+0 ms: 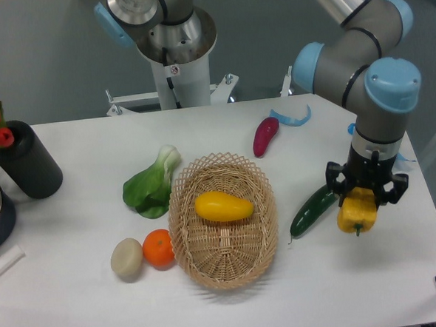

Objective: Pick up the yellow pepper from the table
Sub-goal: 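Lift the grasped yellow pepper up off the table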

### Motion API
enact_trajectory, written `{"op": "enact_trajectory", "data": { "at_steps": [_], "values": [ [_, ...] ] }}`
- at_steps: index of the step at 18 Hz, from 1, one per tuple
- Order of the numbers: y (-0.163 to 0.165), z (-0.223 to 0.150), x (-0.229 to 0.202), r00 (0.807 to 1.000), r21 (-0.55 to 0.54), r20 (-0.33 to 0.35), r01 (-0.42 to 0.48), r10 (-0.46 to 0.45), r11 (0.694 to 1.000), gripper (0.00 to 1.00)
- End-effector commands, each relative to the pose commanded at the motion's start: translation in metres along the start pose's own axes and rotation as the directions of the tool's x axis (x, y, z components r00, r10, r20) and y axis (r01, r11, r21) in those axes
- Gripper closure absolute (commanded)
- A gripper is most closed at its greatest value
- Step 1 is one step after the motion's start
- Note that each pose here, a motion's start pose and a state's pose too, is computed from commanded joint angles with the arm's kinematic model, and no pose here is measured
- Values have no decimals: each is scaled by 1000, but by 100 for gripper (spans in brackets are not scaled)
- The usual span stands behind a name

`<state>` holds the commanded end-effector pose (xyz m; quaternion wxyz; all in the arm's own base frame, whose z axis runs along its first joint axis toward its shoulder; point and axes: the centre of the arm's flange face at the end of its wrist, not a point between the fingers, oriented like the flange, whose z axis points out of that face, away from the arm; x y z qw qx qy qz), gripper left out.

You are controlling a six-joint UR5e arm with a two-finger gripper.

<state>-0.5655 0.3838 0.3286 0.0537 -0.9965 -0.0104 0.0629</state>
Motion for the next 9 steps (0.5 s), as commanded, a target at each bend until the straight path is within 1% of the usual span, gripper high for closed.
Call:
{"op": "enact_trajectory", "data": {
  "at_steps": [4, 7, 9],
  "values": [
    [0, -15, -5, 998, -30, -35, -62, 61, 998, 95],
    [1, -16, -5, 997, -30, -35, -63, 62, 998, 96],
    [2, -17, -2, 995, -30, -40, -92, 91, 995, 96]
  ]
}}
